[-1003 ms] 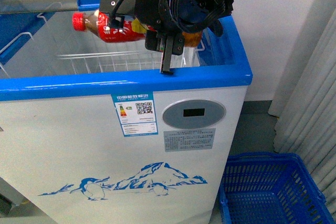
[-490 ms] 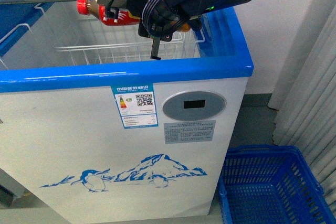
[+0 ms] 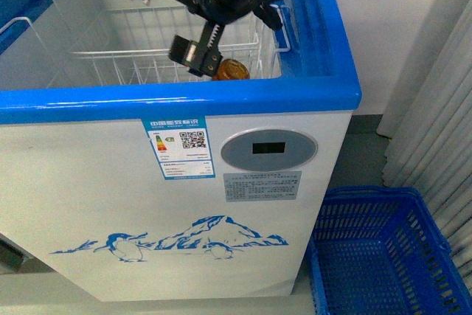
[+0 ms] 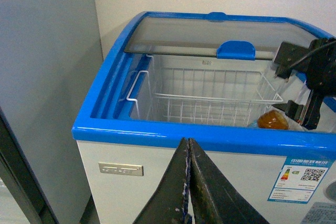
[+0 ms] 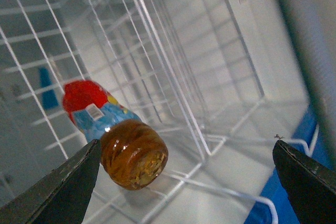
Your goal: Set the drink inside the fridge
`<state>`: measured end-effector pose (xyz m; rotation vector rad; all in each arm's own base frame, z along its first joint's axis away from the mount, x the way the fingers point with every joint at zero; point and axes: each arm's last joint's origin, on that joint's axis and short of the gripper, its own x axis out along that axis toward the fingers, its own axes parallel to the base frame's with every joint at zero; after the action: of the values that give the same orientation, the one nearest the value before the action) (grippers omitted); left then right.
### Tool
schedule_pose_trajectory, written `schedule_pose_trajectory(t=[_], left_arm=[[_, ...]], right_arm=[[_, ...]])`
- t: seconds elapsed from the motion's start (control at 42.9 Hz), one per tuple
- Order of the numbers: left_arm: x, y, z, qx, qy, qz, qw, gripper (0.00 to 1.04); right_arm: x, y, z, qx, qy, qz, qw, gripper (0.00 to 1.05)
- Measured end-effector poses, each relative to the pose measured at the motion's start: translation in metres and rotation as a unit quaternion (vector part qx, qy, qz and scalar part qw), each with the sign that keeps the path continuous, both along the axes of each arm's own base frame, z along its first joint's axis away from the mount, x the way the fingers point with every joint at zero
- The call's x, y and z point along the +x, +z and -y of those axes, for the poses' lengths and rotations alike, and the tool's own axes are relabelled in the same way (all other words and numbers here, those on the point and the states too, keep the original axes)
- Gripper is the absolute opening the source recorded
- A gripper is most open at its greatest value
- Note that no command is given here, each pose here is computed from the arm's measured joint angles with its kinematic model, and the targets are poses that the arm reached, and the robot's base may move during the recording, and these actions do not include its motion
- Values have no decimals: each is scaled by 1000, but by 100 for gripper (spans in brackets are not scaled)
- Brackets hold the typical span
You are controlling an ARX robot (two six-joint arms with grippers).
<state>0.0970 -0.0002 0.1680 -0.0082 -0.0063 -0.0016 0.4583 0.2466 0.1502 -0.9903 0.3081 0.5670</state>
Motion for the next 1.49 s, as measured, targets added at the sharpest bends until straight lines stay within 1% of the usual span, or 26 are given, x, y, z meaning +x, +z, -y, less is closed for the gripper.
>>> schedule_pose_trajectory(t=[0.07, 0.14, 0.187, 0.28, 0.35, 0.396, 0.443, 0.583, 0.606, 0.63, 0.676, 0.77, 0.816, 0.886, 0.956, 1.073, 1.119, 1.143, 1.189, 1.213, 1.236, 1.259, 1.283, 1.376, 1.422, 1.492], left_arm=[[0, 0, 0, 0, 0, 0, 1000, 3], [0, 0, 0, 0, 0, 0, 1000, 3], [0, 0, 0, 0, 0, 0, 1000, 3], [0, 0, 0, 0, 0, 0, 1000, 3], [0, 0, 0, 0, 0, 0, 1000, 3], [0, 0, 0, 0, 0, 0, 1000, 3], [0, 0, 0, 0, 0, 0, 1000, 3], [0, 0, 0, 0, 0, 0, 1000, 3], [0, 0, 0, 0, 0, 0, 1000, 3], [0, 0, 0, 0, 0, 0, 1000, 3], [0, 0, 0, 0, 0, 0, 1000, 3], [0, 0, 0, 0, 0, 0, 1000, 3], [0, 0, 0, 0, 0, 0, 1000, 3], [0, 0, 0, 0, 0, 0, 1000, 3], [0, 0, 0, 0, 0, 0, 1000, 3], [0, 0, 0, 0, 0, 0, 1000, 3], [0, 0, 0, 0, 0, 0, 1000, 3], [0, 0, 0, 0, 0, 0, 1000, 3], [0, 0, 0, 0, 0, 0, 1000, 3], [0, 0, 0, 0, 0, 0, 1000, 3], [0, 0, 0, 0, 0, 0, 1000, 3], [0, 0, 0, 0, 0, 0, 1000, 3], [0, 0, 0, 0, 0, 0, 1000, 3], [0, 0, 0, 0, 0, 0, 1000, 3], [0, 0, 0, 0, 0, 0, 1000, 3], [0, 0, 0, 0, 0, 0, 1000, 3]], right_arm=[[-12, 26, 1, 43, 30, -25, 998, 98], [-24, 50, 7, 81, 43, -43, 995, 98], [-29, 63, 12, 98, 40, -43, 993, 98], [-37, 88, 30, 139, 7, -26, 990, 98], [-42, 106, 48, 167, -43, -1, 985, 98], [-45, 116, 59, 182, -88, 11, 979, 98], [-52, 127, 75, 201, -153, 14, 967, 98], [-84, 146, 112, 261, -267, 5, 928, 98], [-95, 149, 120, 272, -292, 5, 917, 98], [-104, 150, 126, 279, -306, 5, 910, 98], [-131, 152, 141, 295, -343, -11, 892, 98], [-176, 151, 162, 314, -382, -36, 868, 98], [-197, 149, 170, 322, -392, -40, 861, 98], [-246, 145, 184, 340, -400, -46, 850, 98], [-293, 142, 193, 354, -397, -47, 846, 98], [-344, 139, 203, 369, -388, -30, 844, 98], [-353, 137, 208, 401, -361, -4, 842, 94], [-357, 136, 212, 433, -339, 28, 835, 90], [-361, 133, 216, 465, -299, 67, 831, 84], [-363, 127, 220, 485, -277, 103, 823, 78], [-364, 118, 224, 490, -270, 123, 820, 73], [-364, 115, 225, 494, -265, 135, 817, 70], [-363, 108, 227, 492, -262, 141, 818, 66], [-359, 76, 231, 473, -267, 130, 830, 45], [-359, 69, 233, 470, -266, 133, 831, 35], [-360, 65, 237, 472, -256, 134, 833, 23]])
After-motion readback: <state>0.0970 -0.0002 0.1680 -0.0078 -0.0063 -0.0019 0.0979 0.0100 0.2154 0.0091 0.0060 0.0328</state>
